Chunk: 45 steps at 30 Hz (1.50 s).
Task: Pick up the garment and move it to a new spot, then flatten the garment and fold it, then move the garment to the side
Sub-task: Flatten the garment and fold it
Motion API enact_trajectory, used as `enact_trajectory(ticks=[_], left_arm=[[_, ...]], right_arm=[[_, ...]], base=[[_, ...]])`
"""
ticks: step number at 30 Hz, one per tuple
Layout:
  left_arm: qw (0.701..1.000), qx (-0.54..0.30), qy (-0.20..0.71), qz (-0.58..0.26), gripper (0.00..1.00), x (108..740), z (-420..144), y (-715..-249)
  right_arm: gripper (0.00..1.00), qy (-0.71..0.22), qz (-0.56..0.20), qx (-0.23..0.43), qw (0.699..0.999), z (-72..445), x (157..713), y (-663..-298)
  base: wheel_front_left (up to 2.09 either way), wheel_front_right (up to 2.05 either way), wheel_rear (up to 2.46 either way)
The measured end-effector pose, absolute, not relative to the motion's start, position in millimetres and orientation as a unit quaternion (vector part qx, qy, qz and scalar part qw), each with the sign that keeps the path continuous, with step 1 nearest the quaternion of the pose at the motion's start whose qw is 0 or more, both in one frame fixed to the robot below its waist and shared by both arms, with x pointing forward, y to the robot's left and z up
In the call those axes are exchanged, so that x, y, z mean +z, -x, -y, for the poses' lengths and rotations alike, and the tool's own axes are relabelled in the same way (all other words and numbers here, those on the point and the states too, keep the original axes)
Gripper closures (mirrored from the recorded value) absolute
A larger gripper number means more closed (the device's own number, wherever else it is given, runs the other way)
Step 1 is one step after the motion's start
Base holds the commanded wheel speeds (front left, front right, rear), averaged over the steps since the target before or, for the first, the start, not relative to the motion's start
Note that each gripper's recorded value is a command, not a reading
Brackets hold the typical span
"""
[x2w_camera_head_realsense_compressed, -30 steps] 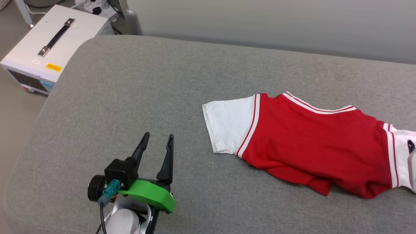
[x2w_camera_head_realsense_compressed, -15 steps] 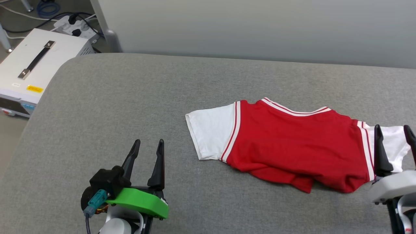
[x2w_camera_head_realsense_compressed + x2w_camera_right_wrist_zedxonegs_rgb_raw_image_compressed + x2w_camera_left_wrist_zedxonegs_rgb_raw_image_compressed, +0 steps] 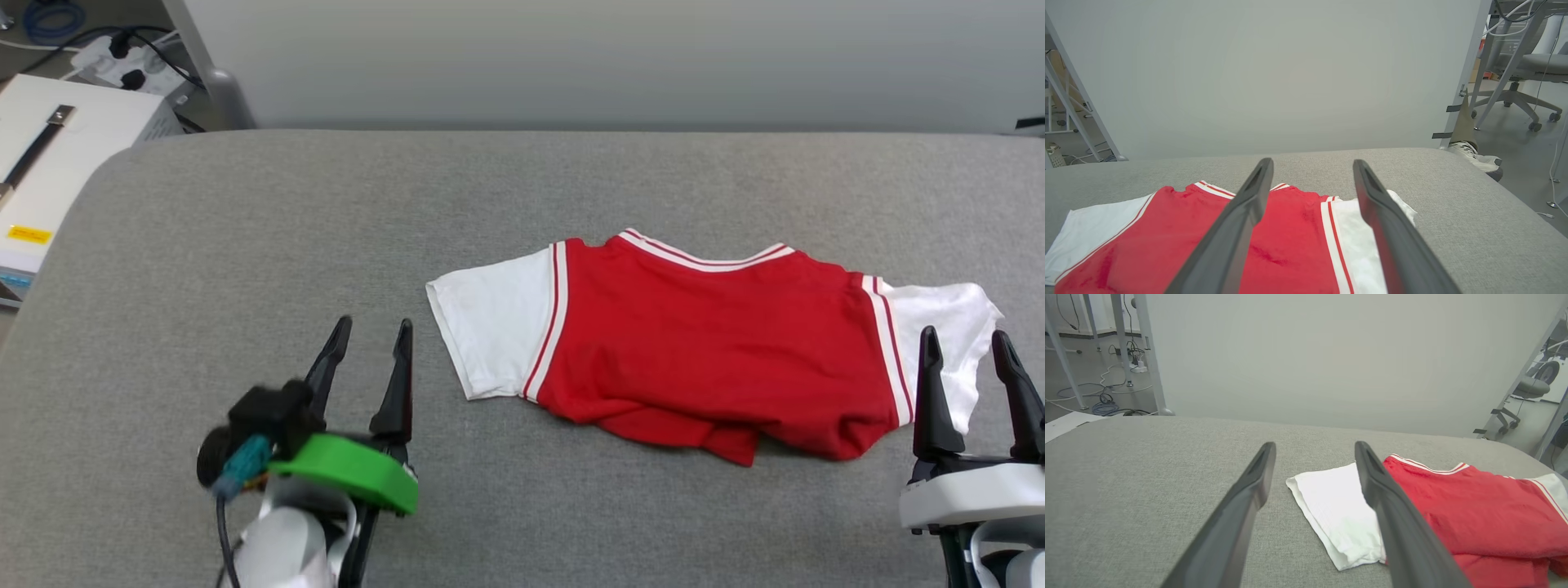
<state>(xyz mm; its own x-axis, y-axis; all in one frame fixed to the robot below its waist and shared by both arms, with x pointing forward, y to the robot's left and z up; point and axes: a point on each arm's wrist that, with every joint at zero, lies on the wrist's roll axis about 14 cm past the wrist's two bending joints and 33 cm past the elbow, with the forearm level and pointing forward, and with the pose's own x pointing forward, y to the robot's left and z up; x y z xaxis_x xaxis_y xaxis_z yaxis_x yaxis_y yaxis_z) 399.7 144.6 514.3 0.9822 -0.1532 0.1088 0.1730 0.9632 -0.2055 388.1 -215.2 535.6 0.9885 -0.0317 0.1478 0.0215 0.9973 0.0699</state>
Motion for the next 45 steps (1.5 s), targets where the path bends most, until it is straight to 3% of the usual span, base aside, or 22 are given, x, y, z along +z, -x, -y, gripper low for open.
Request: enact_trajectory(ticks=[9,18,25,35,36,37,38,42,45], left_arm=[[0.968,-0.202,-0.017,-0.148,0.0,493,-109,-474],[0.895,-0.224,-0.06,-0.38,0.0,439,-107,-504],[0.863,-0.204,-0.085,-0.455,0.0,397,-121,-515],[0.841,-0.199,-0.1,-0.492,0.0,364,-122,-522],[0.837,-0.199,-0.1,-0.5,0.18,362,-122,-520],[0.832,-0.198,-0.098,-0.508,0.84,362,-122,-518],[0.828,-0.199,-0.095,-0.516,1.0,362,-121,-516],[0.82,-0.204,-0.09,-0.526,1.0,362,-119,-508],[0.831,-0.202,-0.075,-0.512,1.0,367,-120,-507]], right_arm=[[0.0,-0.032,0.05,-0.029,0.998,224,518,-389],[0.0,-0.029,0.034,-0.04,0.998,230,503,-393],[0.0,-0.031,0.013,-0.054,0.998,238,487,-391],[0.0,-0.026,-0.009,-0.069,0.997,247,471,-389],[0.0,-0.026,-0.01,-0.069,0.997,246,471,-389],[0.0,-0.026,-0.009,-0.068,0.997,246,471,-389],[0.0,-0.026,-0.009,-0.068,0.997,246,471,-390],[0.0,-0.026,-0.005,-0.066,0.997,245,473,-392],[0.0,-0.024,-0.001,-0.063,0.998,244,476,-392]], base=[[0.0,0.0,0.0],[0.0,0.0,0.0],[0.0,0.0,0.0],[0.0,0.0,0.0],[0.0,0.0,0.0],[0.0,0.0,0.0],[0.0,0.0,0.0],[0.0,0.0,0.0],[0.0,0.0,0.0]])
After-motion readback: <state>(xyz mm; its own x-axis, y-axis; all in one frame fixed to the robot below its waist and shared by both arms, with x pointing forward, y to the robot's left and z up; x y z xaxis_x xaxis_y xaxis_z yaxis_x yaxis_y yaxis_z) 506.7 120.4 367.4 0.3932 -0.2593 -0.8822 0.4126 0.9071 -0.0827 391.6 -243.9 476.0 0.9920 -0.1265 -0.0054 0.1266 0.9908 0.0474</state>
